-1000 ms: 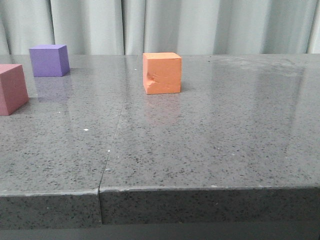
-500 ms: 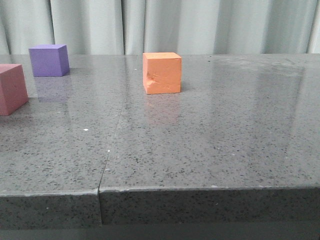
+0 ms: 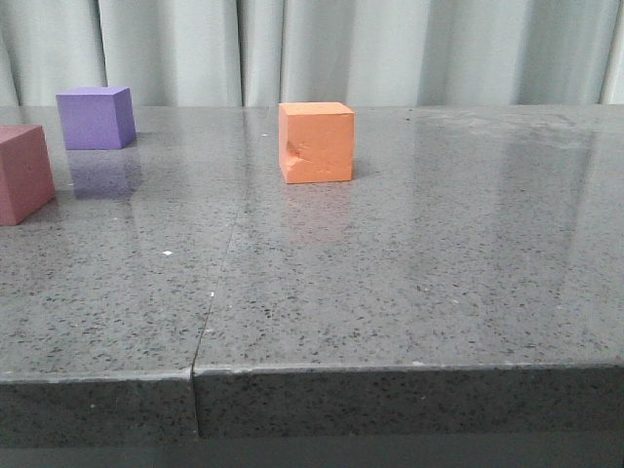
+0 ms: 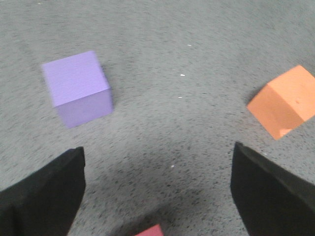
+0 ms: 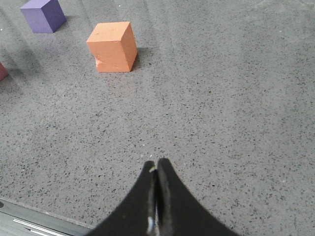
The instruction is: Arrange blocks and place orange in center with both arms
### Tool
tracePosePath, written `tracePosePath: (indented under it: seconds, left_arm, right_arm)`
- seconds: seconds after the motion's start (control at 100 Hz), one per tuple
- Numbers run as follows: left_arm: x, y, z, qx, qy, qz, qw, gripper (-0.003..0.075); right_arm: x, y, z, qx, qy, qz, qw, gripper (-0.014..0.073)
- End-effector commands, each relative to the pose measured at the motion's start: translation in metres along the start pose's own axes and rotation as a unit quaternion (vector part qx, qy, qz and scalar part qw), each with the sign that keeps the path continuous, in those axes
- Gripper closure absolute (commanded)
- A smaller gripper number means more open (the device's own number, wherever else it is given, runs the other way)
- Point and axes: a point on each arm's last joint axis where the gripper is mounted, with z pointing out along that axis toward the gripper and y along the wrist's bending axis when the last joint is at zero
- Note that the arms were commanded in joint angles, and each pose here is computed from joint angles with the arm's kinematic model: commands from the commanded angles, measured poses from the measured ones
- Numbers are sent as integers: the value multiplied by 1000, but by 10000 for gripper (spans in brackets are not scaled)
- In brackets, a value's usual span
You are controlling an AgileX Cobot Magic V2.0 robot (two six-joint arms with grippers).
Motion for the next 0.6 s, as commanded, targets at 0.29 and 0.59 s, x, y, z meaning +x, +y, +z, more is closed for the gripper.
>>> tracePosePath:
  seconds: [0.29, 0.59]
  left_arm:
    - [-52, -41, 24, 105, -37, 139, 984, 100]
    - [-60, -67, 52, 139, -44, 297, 944, 100]
  right_arm:
    - [-14, 3, -3, -9, -49, -9, 999, 655]
    - [-14, 3, -3, -9, -49, -9, 999, 655]
